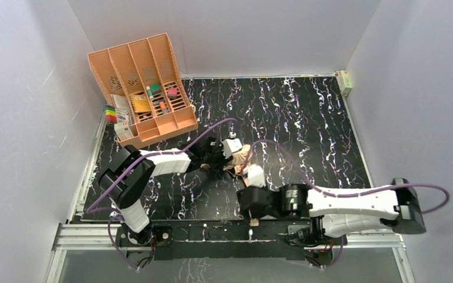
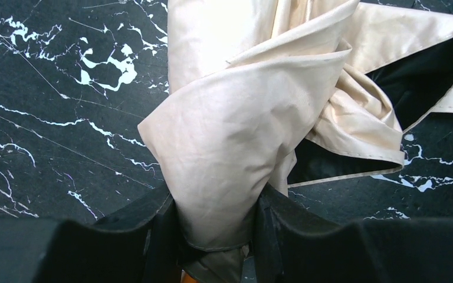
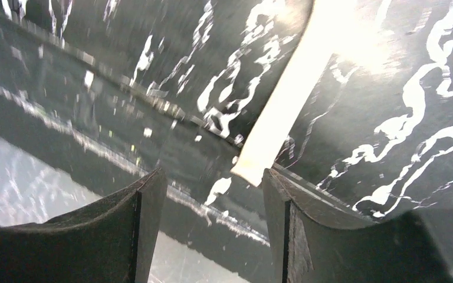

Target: Put away the umbrella

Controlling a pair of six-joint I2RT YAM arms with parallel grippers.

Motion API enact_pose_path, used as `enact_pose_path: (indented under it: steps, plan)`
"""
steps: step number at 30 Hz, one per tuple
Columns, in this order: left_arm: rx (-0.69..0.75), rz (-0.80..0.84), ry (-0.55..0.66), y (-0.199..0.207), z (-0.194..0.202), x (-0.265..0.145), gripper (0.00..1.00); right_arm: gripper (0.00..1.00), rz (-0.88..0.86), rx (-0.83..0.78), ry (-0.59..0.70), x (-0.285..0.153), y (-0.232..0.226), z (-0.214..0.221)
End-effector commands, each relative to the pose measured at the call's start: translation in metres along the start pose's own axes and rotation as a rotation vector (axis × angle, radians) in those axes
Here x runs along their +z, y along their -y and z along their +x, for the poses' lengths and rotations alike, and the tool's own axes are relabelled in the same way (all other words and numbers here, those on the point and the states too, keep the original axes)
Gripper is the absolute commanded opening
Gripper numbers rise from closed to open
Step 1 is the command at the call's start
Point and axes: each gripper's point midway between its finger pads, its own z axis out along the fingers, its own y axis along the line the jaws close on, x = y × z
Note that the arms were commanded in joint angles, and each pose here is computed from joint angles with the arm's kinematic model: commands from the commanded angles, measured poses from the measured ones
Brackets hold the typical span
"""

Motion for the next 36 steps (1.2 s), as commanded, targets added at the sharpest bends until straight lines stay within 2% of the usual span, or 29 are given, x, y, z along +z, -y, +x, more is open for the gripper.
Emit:
enact_pose_path:
  steps: [1, 5, 10, 13, 16, 22, 25, 30, 36]
  plan:
    - [0.036, -0.009, -0.083, 0.006, 0.031, -0.004, 0.00, 0.68, -0.005, 0.180, 0.080, 0.004, 0.035, -0.035]
    - [0.069, -0.030, -0.059, 0.005, 0.028, -0.008, 0.00, 0.71, 0.005, 0.289, 0.125, 0.012, 0.079, -0.073]
    - [0.138, -0.038, -0.035, 0.009, 0.027, -0.011, 0.00, 0.81, -0.017, 0.292, 0.195, 0.022, 0.123, -0.128]
    - [0.184, -0.045, -0.024, 0.009, 0.025, -0.012, 0.00, 0.89, -0.060, 0.209, 0.247, 0.027, 0.141, -0.162]
    - [0.210, -0.054, -0.010, 0.007, 0.021, -0.010, 0.00, 0.88, -0.046, 0.091, 0.300, 0.039, 0.154, -0.194]
    - [0.301, -0.074, -0.024, 0.008, 0.018, 0.000, 0.00, 0.88, -0.126, -0.206, 0.416, 0.055, 0.149, -0.239]
    - [0.372, -0.106, -0.053, 0.009, 0.023, 0.004, 0.00, 0.87, -0.308, -0.368, 0.433, 0.060, 0.140, -0.242]
    - [0.474, -0.172, -0.088, 0.013, 0.031, 0.006, 0.00, 0.86, -0.575, -0.509, 0.328, 0.070, 0.124, -0.221]
    - [0.592, -0.223, -0.116, 0.017, 0.037, 0.007, 0.00, 0.88, -0.688, -0.567, 0.233, 0.089, 0.122, -0.216]
